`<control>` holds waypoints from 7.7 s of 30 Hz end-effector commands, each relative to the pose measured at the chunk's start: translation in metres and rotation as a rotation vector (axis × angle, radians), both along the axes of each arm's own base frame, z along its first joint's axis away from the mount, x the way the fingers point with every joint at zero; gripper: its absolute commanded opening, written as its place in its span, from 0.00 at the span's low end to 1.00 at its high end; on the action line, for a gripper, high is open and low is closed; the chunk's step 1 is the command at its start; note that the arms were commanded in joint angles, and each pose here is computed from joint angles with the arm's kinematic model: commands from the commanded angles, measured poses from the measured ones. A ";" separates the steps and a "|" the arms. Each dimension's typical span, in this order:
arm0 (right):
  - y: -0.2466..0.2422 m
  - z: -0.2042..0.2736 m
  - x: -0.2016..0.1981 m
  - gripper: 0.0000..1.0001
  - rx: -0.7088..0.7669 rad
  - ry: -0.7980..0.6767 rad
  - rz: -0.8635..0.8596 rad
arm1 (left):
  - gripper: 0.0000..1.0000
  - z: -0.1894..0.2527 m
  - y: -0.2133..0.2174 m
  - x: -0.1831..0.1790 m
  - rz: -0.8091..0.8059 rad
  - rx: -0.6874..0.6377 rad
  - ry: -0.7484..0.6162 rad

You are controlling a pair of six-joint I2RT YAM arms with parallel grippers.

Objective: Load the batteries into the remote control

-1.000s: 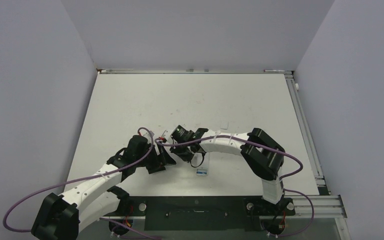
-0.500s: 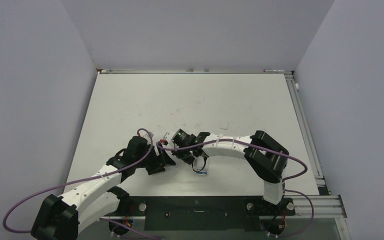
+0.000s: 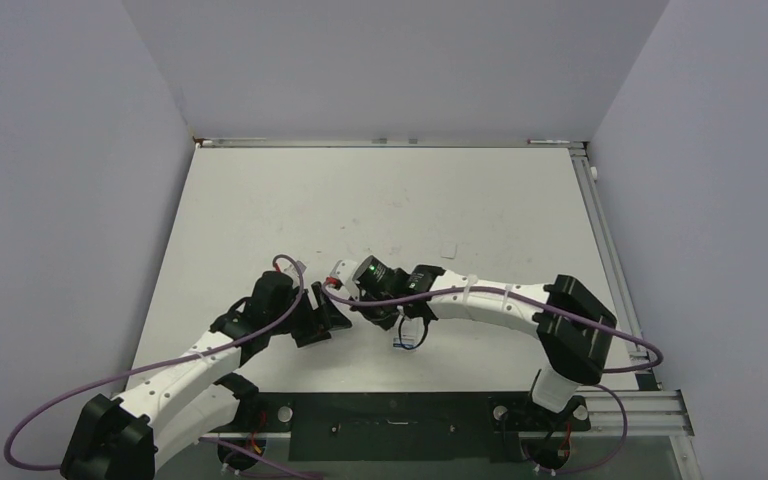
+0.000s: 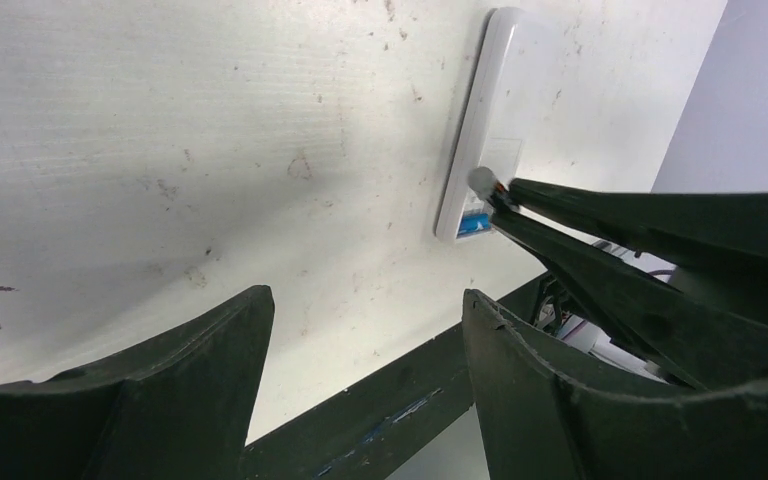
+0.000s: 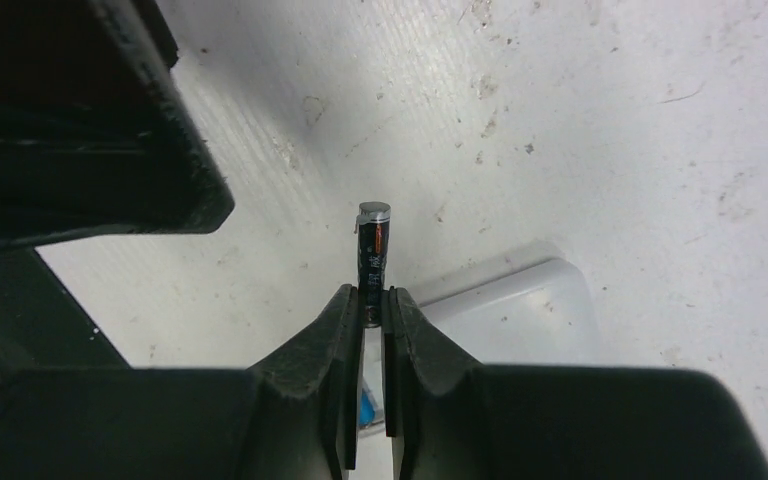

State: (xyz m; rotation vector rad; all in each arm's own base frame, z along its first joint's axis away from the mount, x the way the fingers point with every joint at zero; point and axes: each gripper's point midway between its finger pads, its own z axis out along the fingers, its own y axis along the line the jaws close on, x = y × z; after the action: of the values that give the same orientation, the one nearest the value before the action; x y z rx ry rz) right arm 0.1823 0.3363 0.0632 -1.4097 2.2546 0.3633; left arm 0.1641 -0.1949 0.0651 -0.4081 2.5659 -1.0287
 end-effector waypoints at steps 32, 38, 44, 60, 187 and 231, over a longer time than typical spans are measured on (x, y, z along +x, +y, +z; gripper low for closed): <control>-0.091 0.022 -0.041 0.09 -0.275 -0.101 0.212 | 0.66 0.024 -0.070 0.017 -0.190 -0.088 -0.037; -0.089 0.016 -0.041 0.09 -0.293 -0.097 0.237 | 0.66 0.018 -0.074 0.016 -0.196 -0.099 -0.032; -0.091 0.013 -0.037 0.09 -0.335 -0.101 0.252 | 0.66 0.012 -0.082 0.018 -0.228 -0.108 -0.003; -0.096 0.009 -0.042 0.09 -0.392 -0.085 0.311 | 0.66 0.012 -0.074 0.012 -0.217 -0.099 -0.012; -0.137 0.073 -0.002 0.45 0.315 -0.041 -0.862 | 0.67 -0.035 -0.097 -0.028 -0.281 -0.033 0.125; -0.098 0.009 -0.023 0.23 0.357 0.200 -0.872 | 0.14 -0.035 -0.123 -0.005 -0.291 -0.099 0.053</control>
State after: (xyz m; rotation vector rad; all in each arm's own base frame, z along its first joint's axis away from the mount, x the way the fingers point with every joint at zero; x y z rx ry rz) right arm 0.1552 0.2291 0.0707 -0.1801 2.5578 0.5183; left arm 0.1485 -0.3099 0.0211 -0.1149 2.7532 -1.2192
